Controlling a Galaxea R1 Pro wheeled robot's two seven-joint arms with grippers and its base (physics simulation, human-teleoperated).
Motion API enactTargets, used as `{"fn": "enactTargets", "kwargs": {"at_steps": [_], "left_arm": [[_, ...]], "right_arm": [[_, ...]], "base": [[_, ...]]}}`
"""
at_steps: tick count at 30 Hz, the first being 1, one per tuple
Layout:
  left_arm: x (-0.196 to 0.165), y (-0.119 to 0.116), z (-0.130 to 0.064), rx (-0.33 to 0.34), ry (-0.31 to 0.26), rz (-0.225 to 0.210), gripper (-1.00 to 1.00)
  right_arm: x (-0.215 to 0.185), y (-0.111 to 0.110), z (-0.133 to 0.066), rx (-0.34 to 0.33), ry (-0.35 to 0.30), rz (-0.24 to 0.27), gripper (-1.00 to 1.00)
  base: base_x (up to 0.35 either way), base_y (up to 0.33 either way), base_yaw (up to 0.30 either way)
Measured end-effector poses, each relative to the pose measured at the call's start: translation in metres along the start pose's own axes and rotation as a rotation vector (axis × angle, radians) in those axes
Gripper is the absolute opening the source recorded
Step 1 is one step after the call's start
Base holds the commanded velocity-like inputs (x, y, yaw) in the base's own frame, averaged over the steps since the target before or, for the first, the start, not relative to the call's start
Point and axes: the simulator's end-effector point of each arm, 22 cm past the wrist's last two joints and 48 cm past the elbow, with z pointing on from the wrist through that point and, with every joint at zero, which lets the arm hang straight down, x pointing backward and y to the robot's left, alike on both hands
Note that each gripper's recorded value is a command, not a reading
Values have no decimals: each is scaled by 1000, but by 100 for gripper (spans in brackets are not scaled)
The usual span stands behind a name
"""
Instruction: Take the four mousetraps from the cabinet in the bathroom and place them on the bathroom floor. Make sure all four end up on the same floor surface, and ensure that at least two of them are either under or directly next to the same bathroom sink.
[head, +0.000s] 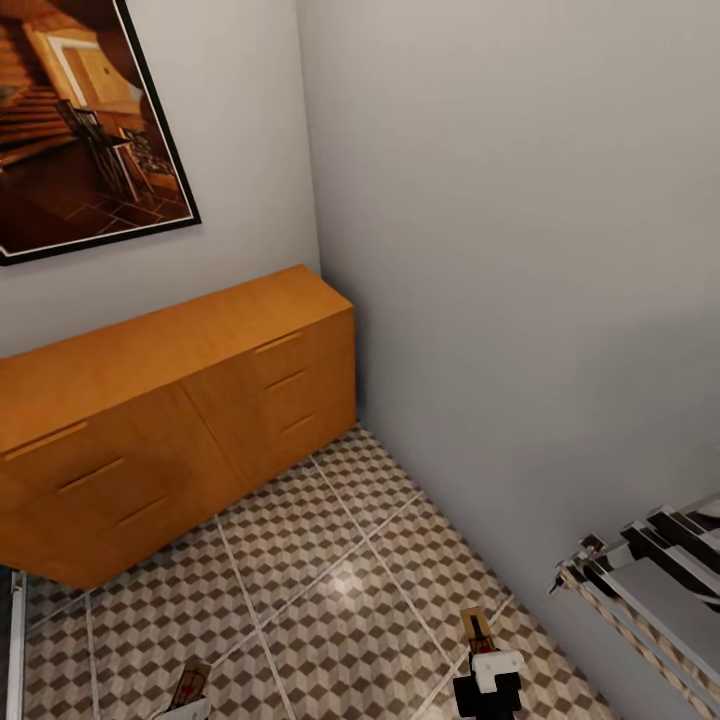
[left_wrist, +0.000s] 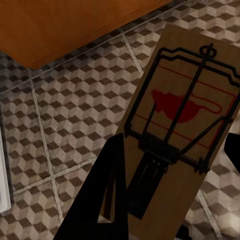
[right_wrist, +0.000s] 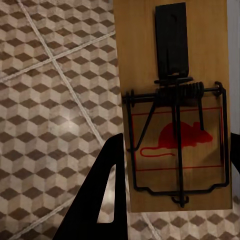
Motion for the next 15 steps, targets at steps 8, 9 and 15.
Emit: {"fn": "enactTargets", "kwargs": {"at_steps": [8,9,15], "left_arm": [[-5,-4,-1,5,-10,-8,-100],[-6,-4,-1,6,-11,-8,-100],[-9,-6,-1,7,-19,-13,-100]], "right_arm": [[-6,0,0,1,-13,2,-100],[-7,0,0,1,-14,2,-100],[-12,-1,-1,3,-24,3,-100]], "base": [[0,0,0],[0,0,0],[0,0,0]]}}
